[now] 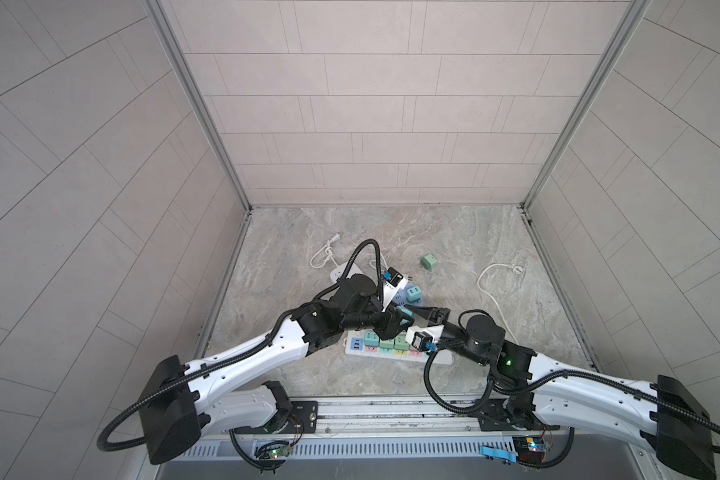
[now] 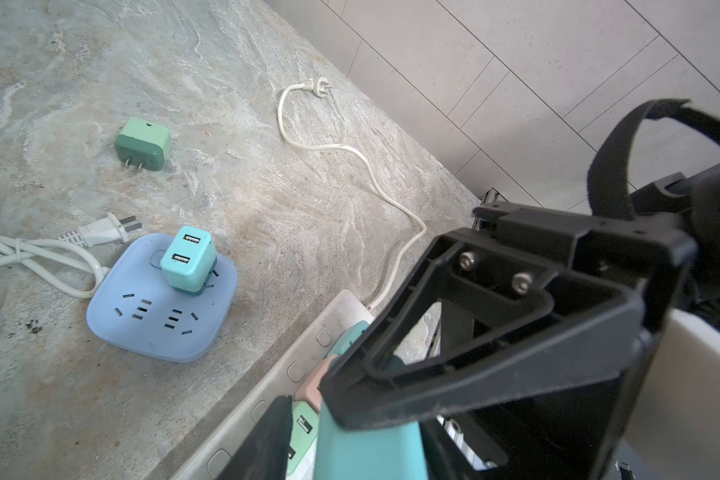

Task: Insert the plug
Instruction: 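Grasp the teal adapter with the left gripper beside the right gripper, then open the right gripper and withdraw it while the left gripper holds the adapter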

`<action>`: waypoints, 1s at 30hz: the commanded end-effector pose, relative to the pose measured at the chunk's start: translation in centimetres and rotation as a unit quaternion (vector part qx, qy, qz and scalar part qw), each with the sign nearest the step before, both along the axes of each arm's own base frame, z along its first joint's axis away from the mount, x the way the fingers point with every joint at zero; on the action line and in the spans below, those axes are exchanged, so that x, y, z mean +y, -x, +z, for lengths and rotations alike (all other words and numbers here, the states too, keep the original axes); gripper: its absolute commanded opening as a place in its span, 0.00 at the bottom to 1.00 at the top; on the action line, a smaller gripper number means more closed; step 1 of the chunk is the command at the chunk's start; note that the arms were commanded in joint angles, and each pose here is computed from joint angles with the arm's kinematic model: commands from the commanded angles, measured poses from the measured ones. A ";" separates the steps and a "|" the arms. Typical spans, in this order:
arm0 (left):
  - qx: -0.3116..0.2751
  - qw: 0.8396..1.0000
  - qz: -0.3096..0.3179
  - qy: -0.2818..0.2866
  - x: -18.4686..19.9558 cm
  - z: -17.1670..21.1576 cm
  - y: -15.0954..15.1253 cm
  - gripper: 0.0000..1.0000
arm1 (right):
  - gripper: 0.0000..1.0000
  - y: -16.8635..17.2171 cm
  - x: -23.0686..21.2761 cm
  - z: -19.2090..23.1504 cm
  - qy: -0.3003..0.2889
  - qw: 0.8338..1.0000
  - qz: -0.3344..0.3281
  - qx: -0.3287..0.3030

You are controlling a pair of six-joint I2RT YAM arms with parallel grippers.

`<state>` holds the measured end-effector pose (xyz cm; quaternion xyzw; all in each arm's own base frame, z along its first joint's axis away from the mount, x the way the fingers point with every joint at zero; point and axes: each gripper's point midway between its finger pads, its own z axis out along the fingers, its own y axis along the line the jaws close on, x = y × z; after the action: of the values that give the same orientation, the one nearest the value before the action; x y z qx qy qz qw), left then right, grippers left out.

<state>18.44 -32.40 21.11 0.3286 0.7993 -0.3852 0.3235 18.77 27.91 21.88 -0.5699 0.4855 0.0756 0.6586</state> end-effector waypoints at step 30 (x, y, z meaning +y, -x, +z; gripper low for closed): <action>-0.057 0.998 -0.011 -0.024 0.3 2.3 -0.5 0.00 | 1.00 -1.5 -3.0 1.6 -0.010 0.997 -0.083 0.002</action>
<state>18.59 -32.53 21.48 0.3508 0.7978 -0.3659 0.3264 19.72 26.17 22.94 -0.5415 0.5086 0.0365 0.6684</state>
